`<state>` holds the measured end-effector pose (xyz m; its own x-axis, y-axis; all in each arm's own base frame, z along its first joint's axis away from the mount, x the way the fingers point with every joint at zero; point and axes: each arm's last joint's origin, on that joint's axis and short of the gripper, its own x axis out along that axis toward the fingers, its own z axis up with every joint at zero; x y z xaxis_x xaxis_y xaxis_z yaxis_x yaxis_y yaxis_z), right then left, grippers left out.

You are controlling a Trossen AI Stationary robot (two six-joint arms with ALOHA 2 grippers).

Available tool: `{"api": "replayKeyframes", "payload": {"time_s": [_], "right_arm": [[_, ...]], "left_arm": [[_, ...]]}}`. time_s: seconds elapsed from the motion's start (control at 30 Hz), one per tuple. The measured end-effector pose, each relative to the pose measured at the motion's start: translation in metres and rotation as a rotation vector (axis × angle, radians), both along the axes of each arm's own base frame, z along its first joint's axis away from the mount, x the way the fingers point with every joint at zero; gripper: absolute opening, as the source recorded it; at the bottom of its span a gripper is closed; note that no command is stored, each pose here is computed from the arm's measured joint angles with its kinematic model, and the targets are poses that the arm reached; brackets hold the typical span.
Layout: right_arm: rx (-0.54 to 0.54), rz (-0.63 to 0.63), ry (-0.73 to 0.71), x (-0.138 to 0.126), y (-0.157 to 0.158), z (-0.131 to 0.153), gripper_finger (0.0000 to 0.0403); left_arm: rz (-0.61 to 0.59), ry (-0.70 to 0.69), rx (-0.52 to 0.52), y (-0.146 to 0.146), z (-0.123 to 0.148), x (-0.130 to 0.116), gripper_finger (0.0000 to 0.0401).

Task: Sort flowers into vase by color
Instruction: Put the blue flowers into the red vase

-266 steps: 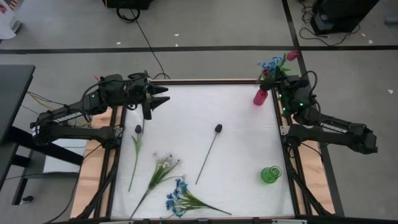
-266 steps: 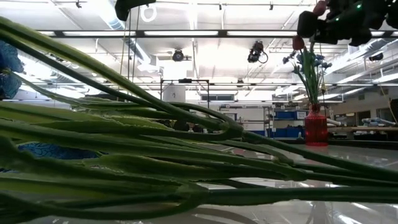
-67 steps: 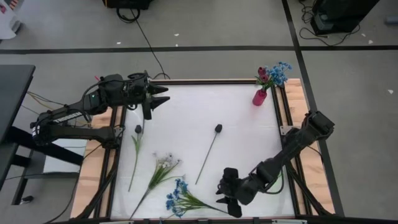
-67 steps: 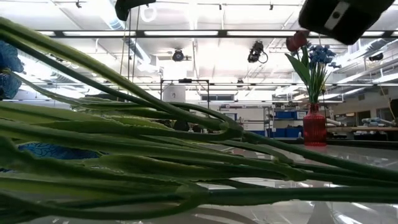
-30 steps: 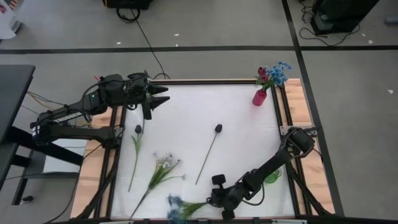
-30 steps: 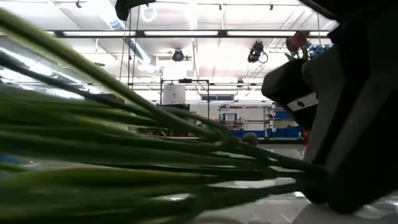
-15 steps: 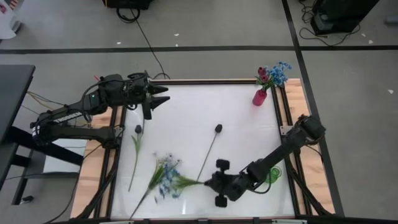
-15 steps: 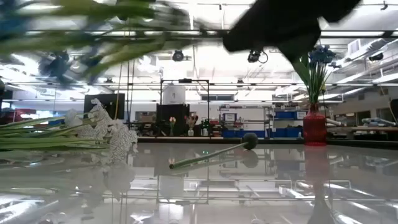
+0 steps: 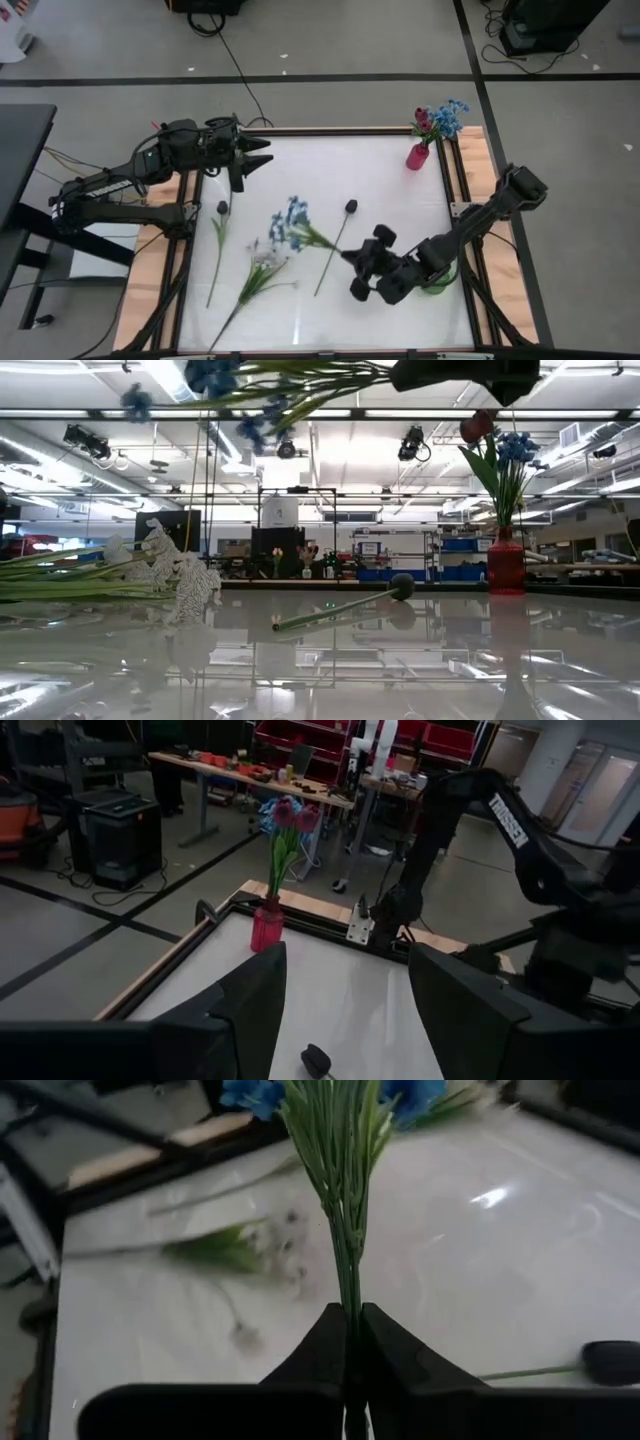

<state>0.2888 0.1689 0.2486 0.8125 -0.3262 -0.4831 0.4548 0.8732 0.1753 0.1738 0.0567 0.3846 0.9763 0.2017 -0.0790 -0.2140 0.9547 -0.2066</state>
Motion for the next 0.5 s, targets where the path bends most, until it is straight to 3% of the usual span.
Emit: {"api": "replayKeyframes", "payload": {"time_s": [0.2,0.37,0.5], "right_arm": [[0.003,-0.124,-0.003,-0.006,-0.022,0.011,0.0024],[-0.022,-0.207,0.091,-0.004,-0.048,0.005,0.0023],[-0.026,-0.237,0.193,0.013,-0.081,-0.006,0.0025]], "left_arm": [[0.0,0.001,0.0,0.0,0.0,0.0,0.0218],[0.0,0.0,0.0,0.0,0.0,0.0,0.0218],[0.0,0.0,0.0,0.0,0.0,0.0,0.0218]]}}
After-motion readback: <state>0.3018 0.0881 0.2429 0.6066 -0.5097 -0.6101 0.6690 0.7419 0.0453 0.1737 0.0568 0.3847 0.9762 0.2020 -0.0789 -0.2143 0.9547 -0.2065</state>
